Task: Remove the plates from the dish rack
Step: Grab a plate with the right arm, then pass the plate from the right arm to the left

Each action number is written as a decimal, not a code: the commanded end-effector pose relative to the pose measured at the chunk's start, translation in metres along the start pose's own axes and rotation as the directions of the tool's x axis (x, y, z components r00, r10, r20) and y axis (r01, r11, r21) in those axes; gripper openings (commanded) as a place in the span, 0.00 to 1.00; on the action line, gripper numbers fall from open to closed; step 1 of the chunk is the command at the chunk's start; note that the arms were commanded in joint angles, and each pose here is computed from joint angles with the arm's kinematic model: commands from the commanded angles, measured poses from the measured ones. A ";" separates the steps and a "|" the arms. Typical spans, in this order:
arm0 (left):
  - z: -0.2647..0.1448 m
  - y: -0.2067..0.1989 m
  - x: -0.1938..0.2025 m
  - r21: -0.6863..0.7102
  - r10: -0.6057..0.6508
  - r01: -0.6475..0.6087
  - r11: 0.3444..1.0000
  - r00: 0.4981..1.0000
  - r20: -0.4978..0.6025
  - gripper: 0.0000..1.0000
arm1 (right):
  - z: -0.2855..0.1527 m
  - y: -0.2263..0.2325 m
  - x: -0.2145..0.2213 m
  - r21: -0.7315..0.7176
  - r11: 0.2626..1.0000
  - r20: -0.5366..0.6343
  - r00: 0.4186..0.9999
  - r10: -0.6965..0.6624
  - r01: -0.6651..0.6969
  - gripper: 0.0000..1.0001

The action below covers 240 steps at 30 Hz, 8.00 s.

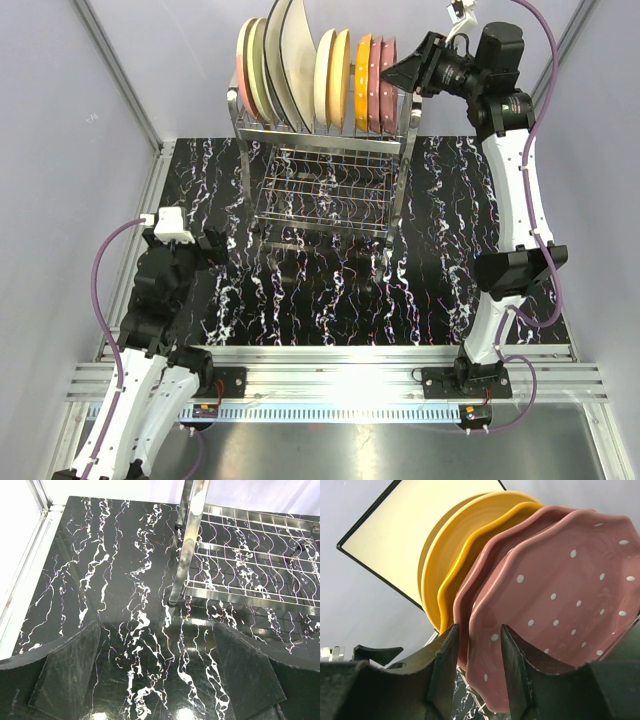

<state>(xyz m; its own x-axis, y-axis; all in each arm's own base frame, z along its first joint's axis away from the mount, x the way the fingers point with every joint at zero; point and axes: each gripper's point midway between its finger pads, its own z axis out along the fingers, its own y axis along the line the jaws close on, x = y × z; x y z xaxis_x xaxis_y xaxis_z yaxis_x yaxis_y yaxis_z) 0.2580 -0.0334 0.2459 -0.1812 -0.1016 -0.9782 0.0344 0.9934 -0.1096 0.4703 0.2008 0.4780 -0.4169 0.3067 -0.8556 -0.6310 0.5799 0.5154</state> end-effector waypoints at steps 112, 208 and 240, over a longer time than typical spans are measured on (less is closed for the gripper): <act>-0.001 -0.006 -0.015 0.029 0.007 -0.008 1.000 0.999 0.038 0.99 | -0.140 0.132 -0.127 -0.381 0.924 0.267 0.959 0.097 0.013 0.00; -0.005 -0.321 0.038 -0.181 -0.525 0.871 0.458 0.101 -0.845 0.66 | -0.129 0.111 0.287 -0.445 0.742 -0.380 0.644 -0.664 0.502 0.00; -0.011 -0.277 0.058 0.339 -0.418 0.896 0.288 0.435 -0.797 0.00 | -0.160 0.111 0.302 -0.541 0.695 -0.335 0.636 -0.695 0.474 0.63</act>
<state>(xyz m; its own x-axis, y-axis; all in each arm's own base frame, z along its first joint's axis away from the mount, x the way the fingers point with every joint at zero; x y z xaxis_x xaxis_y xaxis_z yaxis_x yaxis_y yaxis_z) 0.2202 -0.2964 0.1088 -0.8855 -0.4624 -0.0458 -0.1942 0.4579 -0.8675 0.1674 0.2405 0.2602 -0.0753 -0.5431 -0.8363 -0.9910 0.1342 0.0021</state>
